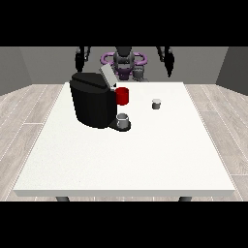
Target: Insert the coffee pod into the coffee machine and close the lid
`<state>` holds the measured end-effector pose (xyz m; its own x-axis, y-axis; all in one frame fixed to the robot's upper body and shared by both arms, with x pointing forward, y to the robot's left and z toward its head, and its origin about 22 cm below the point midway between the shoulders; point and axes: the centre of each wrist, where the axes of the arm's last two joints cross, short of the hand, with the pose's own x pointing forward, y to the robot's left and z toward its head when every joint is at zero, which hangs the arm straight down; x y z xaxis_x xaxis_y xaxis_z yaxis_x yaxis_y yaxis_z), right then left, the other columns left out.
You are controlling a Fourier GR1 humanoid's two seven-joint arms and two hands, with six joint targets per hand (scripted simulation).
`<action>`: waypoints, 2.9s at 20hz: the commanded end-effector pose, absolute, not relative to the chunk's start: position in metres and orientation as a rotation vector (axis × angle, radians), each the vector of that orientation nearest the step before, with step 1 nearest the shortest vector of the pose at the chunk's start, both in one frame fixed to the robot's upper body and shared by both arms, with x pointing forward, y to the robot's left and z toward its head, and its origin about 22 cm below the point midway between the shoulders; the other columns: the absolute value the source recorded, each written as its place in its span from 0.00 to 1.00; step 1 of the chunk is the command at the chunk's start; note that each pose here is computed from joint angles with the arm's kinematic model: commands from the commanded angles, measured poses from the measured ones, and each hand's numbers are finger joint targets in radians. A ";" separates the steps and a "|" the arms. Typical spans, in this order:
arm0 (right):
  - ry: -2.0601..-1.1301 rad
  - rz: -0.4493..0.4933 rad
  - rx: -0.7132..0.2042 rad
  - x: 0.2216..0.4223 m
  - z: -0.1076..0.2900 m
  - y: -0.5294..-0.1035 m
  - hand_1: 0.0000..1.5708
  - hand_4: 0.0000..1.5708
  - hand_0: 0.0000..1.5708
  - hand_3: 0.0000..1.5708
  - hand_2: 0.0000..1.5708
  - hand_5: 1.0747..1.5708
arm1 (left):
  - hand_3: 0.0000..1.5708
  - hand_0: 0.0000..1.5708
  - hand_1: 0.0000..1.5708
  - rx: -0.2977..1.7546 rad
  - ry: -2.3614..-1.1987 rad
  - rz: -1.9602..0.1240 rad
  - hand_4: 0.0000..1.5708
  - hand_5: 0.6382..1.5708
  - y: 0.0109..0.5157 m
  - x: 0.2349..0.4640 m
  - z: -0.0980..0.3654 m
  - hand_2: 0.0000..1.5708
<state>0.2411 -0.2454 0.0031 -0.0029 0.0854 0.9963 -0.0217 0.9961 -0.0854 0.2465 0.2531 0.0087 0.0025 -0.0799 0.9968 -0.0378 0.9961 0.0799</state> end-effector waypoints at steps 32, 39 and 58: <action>-1.751 -0.017 -0.039 0.267 0.029 -0.229 0.00 0.21 0.00 0.00 0.00 1.00 | 0.00 0.00 0.00 0.324 -1.461 -0.307 0.00 1.00 0.363 0.331 0.021 0.00; -1.651 -0.082 -0.116 0.282 0.006 -0.216 0.00 0.25 0.00 0.00 0.00 1.00 | 0.00 0.00 0.00 0.322 -1.369 -0.499 0.00 1.00 0.306 0.349 0.008 0.07; -1.631 -0.025 -0.112 0.290 0.013 -0.227 0.00 0.29 0.00 0.00 0.00 1.00 | 0.31 0.39 0.39 0.574 -1.271 -0.716 0.00 1.00 0.312 0.337 -0.044 0.47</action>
<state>0.2932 -0.2190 0.0119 -0.0571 0.0548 0.9969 0.0993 0.9939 -0.0490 0.3477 0.3166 -0.0236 0.1565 -0.7093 0.6873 0.1623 0.7049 0.6905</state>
